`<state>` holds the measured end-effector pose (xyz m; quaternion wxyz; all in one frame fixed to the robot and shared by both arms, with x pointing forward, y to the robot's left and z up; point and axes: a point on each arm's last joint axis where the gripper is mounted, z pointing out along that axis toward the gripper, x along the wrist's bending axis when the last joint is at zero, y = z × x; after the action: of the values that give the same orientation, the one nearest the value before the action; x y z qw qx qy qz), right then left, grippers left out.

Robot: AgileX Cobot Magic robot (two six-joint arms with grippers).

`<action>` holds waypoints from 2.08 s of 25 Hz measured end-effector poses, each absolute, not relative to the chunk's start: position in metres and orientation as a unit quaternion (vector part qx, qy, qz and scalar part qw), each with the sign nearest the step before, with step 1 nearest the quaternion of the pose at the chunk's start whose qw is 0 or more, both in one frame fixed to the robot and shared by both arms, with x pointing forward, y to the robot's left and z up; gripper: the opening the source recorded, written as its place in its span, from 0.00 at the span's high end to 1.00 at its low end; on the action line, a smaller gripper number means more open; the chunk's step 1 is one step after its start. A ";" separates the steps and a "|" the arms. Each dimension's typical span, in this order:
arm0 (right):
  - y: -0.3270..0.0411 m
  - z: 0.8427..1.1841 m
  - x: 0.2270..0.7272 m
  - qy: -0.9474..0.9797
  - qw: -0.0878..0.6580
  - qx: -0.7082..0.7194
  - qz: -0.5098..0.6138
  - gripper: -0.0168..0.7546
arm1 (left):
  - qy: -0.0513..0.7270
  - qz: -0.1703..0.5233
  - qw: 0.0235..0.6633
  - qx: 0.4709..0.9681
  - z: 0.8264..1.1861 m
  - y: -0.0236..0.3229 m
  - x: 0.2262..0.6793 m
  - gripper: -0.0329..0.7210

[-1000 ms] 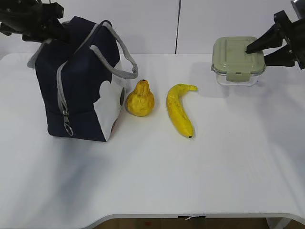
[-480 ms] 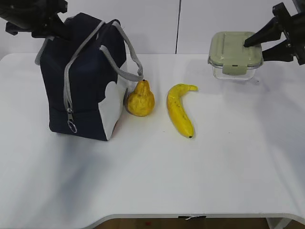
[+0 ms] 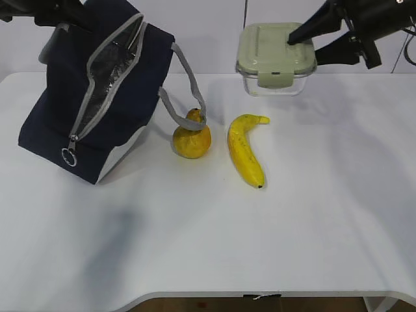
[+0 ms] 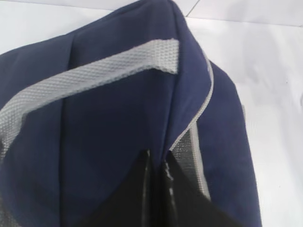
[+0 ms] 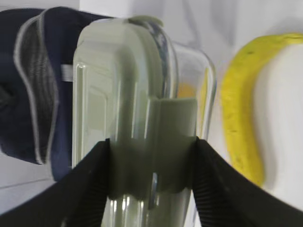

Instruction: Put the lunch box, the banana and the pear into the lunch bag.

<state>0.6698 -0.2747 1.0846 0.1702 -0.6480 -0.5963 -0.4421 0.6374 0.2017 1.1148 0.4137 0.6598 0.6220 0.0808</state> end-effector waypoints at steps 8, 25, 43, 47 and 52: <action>-0.211 1.130 0.666 -0.625 0.180 -0.602 -0.463 0.46 | 0.623 0.061 0.407 0.666 1.116 0.171 0.626 0.96; -0.156 1.097 0.671 -0.658 0.187 -0.608 -0.403 0.46 | 0.648 0.022 0.424 0.632 1.119 0.151 0.620 0.96; -0.076 1.064 0.681 -0.674 0.120 -0.562 -0.464 0.46 | 0.655 0.006 0.455 0.603 1.124 0.148 0.622 0.96; -0.068 1.059 0.682 -0.681 0.123 -0.544 -0.475 0.46 | 0.655 0.007 0.456 0.603 1.124 0.148 0.622 0.96; -0.057 1.039 0.688 -0.663 0.159 -0.543 -0.490 0.46 | 0.655 0.005 0.457 0.602 1.124 0.148 0.622 0.96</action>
<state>0.6879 -0.0571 1.0391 0.1590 -0.5431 -0.6635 -0.4895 0.6220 0.1479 1.1241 0.4568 0.6020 0.6550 0.0050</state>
